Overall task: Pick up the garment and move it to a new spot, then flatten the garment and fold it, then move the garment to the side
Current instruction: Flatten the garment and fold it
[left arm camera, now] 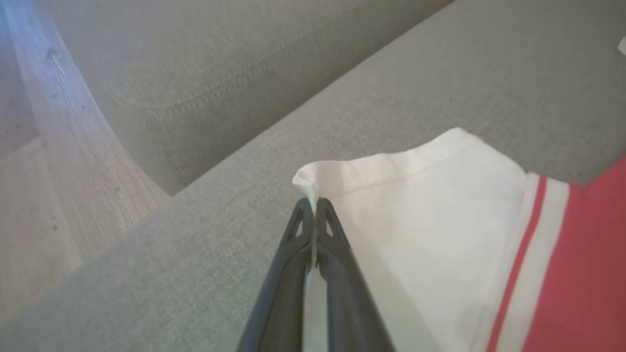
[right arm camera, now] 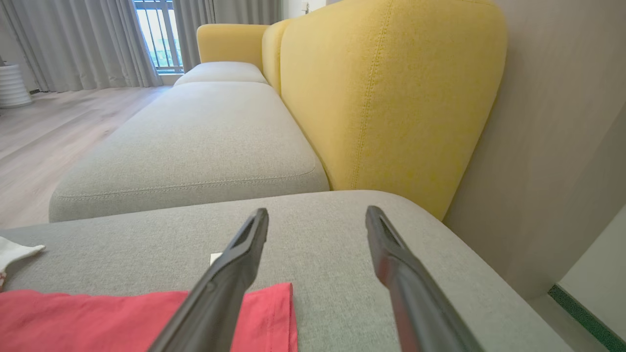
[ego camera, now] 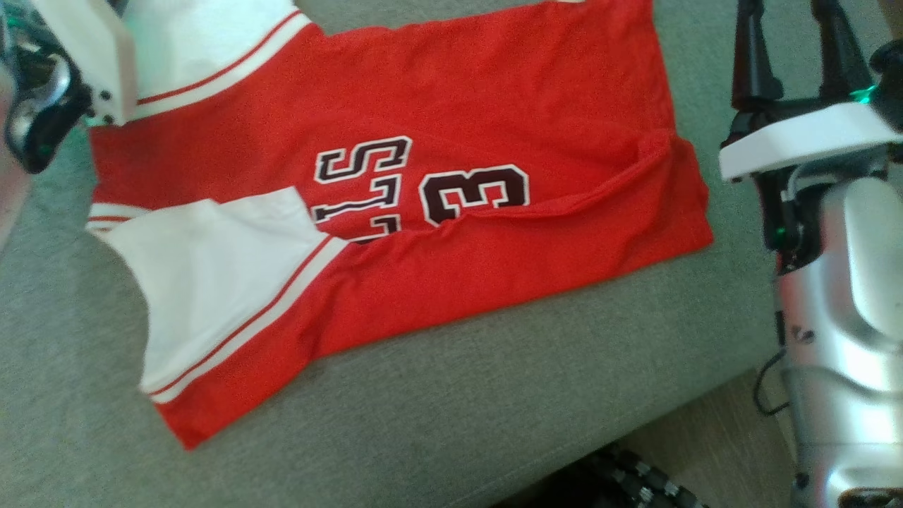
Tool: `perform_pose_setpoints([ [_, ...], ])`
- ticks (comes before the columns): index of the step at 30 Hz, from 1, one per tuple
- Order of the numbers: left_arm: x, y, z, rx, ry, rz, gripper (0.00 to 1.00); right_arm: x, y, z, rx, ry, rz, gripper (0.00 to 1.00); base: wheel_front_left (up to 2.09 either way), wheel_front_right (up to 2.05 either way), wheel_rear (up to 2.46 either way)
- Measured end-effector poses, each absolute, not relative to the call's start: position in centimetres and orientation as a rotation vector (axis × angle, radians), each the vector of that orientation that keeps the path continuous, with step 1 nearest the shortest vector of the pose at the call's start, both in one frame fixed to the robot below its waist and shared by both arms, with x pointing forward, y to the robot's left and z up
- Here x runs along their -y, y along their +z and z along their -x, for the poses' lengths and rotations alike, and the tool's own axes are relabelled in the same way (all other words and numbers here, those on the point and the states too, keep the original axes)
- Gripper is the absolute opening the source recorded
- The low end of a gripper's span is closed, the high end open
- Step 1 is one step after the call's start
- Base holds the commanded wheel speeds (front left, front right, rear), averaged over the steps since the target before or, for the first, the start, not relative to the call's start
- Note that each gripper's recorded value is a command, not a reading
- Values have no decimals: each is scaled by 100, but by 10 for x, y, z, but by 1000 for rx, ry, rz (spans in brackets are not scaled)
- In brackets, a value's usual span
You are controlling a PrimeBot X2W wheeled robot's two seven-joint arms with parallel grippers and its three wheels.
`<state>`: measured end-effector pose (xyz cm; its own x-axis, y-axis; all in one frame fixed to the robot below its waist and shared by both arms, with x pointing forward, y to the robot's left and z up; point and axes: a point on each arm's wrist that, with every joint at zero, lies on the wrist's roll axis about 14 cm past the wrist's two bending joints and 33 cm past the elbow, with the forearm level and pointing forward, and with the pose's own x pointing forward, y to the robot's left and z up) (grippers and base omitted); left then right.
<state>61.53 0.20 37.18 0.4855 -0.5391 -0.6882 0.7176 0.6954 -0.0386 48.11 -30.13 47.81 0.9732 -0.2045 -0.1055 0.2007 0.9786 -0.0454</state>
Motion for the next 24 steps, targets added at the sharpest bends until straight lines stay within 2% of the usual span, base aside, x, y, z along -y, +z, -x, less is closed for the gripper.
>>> perform_pose_setpoints([
  [7, 3, 429, -618, -422, -781, -282, 0, 295, 479, -500, -151, -138, 89, 100, 0, 0, 0],
  [12, -3, 465, -606, -284, -788, -306, 0, 290, 450, -506, -287, -104, 90, 100, 0, 0, 0],
  [14, -7, 476, -592, -238, -803, -324, 0, 290, 426, -507, -396, -99, 88, 100, 0, 0, 0],
  [24, -14, 479, -557, -216, -837, -343, 0, 285, 383, -527, -597, -98, 44, 100, 0, 0, 0],
])
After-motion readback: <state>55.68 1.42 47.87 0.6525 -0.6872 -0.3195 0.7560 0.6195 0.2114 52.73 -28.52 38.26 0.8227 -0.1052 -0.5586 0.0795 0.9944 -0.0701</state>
